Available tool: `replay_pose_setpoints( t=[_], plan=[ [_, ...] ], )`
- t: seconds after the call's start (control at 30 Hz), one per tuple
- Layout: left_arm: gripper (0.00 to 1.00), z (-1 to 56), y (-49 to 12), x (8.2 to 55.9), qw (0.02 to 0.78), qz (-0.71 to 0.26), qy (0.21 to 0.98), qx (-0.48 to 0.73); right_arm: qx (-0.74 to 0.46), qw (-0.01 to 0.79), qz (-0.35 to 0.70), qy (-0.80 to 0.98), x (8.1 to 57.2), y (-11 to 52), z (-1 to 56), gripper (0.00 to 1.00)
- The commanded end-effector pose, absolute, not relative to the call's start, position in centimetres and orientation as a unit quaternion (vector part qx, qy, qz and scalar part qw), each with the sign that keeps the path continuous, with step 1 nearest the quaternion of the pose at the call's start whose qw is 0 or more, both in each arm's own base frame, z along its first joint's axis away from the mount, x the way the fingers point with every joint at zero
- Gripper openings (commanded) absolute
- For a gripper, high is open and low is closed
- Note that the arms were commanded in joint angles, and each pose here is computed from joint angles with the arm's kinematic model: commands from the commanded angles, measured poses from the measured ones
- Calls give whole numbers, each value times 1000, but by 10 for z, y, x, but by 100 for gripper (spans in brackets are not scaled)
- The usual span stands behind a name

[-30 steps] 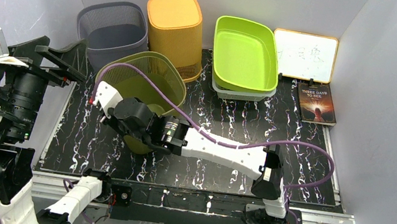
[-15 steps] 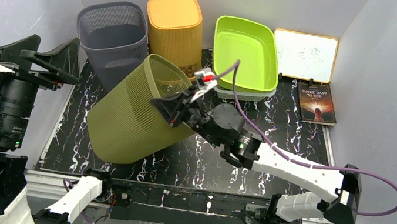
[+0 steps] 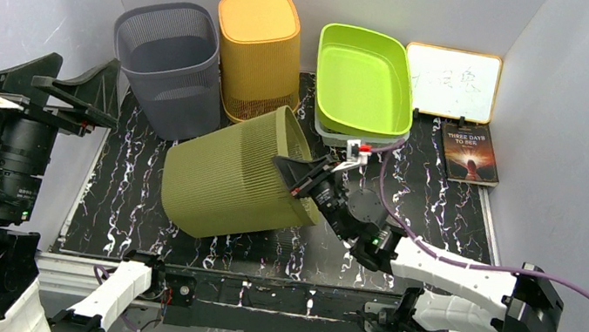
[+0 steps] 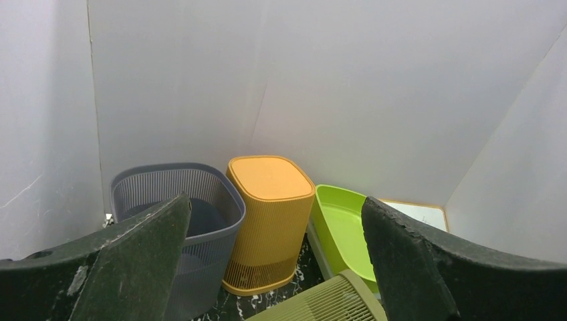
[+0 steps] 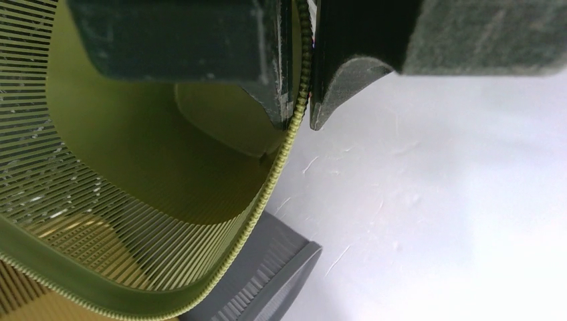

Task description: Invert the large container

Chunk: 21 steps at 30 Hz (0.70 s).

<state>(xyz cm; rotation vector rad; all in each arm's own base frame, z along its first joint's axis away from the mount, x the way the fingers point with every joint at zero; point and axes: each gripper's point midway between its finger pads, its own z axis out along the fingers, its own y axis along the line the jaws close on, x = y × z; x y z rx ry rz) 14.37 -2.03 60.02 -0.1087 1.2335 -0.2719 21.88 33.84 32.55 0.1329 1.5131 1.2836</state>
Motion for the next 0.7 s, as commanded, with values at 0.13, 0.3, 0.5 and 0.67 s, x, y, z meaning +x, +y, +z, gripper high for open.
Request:
replay_pose_setpoints(
  t=[0.13, 0.3, 0.5, 0.67],
  plan=[
    [98, 590, -27, 163, 792, -136, 594, -43, 145, 507, 601, 600, 229, 307, 320, 0],
    [98, 582, -31, 171, 781, -141, 607, -37, 152, 478, 598, 625, 233, 317, 284, 0],
    [98, 568, -35, 181, 766, -144, 625, -30, 164, 407, 647, 623, 228, 332, 252, 0],
    [98, 568, -35, 182, 766, -143, 627, -29, 148, 346, 741, 557, 213, 352, 274, 0]
  ],
)
